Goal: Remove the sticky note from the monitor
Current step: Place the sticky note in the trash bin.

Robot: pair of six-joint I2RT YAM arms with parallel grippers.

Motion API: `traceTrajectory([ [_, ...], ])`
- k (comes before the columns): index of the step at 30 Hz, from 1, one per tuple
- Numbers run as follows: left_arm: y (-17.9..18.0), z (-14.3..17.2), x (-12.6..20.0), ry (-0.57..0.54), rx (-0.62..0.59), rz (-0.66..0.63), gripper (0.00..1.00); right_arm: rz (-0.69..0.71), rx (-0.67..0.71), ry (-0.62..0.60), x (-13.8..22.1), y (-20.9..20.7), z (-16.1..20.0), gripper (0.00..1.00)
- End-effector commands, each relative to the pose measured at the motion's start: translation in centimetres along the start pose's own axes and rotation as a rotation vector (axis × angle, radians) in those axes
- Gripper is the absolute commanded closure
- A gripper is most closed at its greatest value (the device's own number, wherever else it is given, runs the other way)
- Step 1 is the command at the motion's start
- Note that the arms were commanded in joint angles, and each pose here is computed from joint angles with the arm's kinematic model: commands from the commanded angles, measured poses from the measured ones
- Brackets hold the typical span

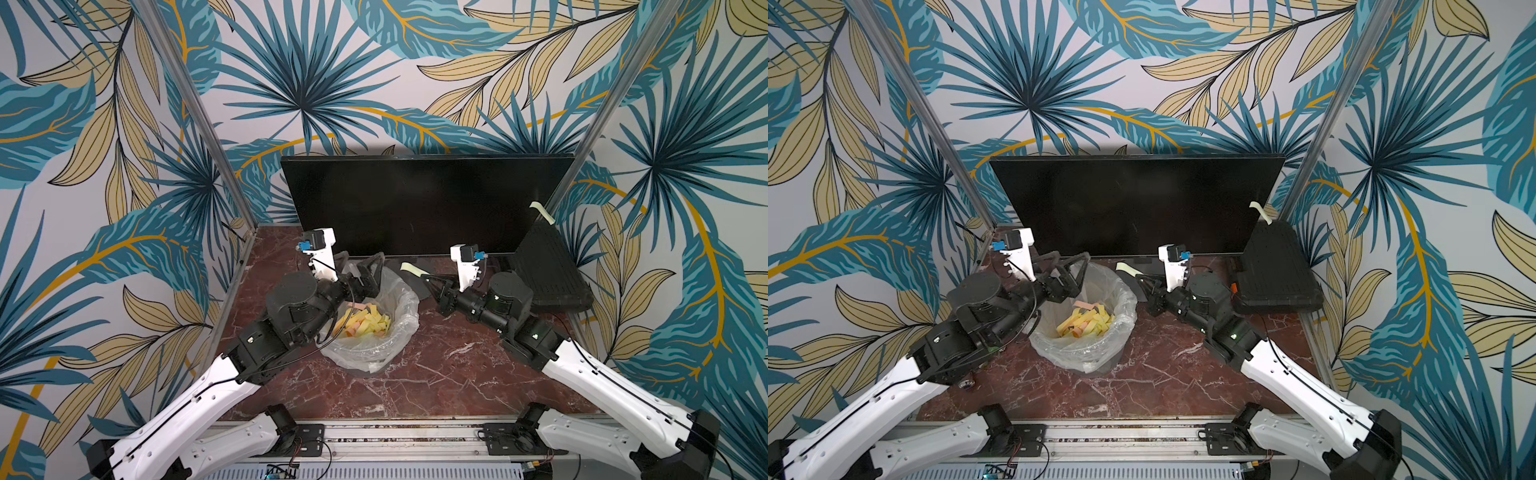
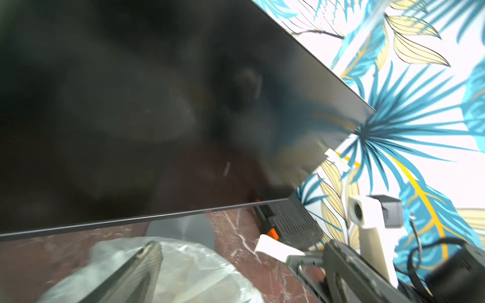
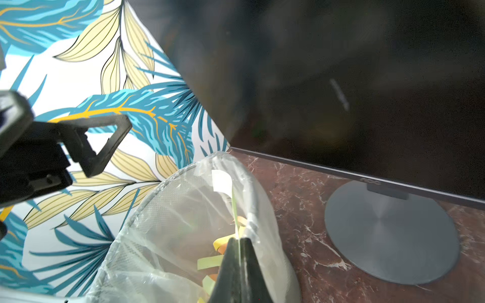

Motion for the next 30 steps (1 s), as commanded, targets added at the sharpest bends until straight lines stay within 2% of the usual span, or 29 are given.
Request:
traceTrajectory([
  [1,1.7,0.0,1.3,0.012,0.012,-0.109,0.0,-0.019,0.062,0.001,-0.6,2.1,-0.6,1.0],
  [9,2.7,-1.5,2.4,0.009,0.067,-0.139,0.0,-0.085,0.154,0.117,-3.0,6.2,1.3,1.0],
  [11,2.6,-1.5,2.2,0.02,0.078,-0.127,0.0,-0.093,0.17,0.131,-3.6,6.8,1.7,0.95],
  [13,2.6,-1.4,1.8,0.033,0.086,-0.115,0.0,-0.095,0.179,0.14,-4.0,7.2,1.8,0.89],
  [15,2.5,-1.2,1.4,0.049,0.093,-0.102,0.0,-0.092,0.188,0.145,-4.3,7.5,1.9,0.76],
  [19,2.3,-1.0,0.8,0.065,0.1,-0.075,0.0,-0.086,0.195,0.134,-4.4,7.7,1.4,0.57],
  [25,2.0,-0.9,0.4,0.079,0.098,-0.034,0.0,-0.023,0.232,0.099,-4.1,7.5,0.6,0.42],
  [30,1.3,-0.6,-0.3,0.106,0.098,0.053,0.0,0.058,0.259,0.064,-3.2,6.5,-0.6,0.29],
])
Point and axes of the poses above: each gripper's point midway between its finger pads, its own x axis back along the fingers, its own y axis along the line the jaws close on, z = x × y, the point moved 10 cm from there along x, back along the fingers, and after that the axes turned 1 degree about -x, right-handed, at the moved point
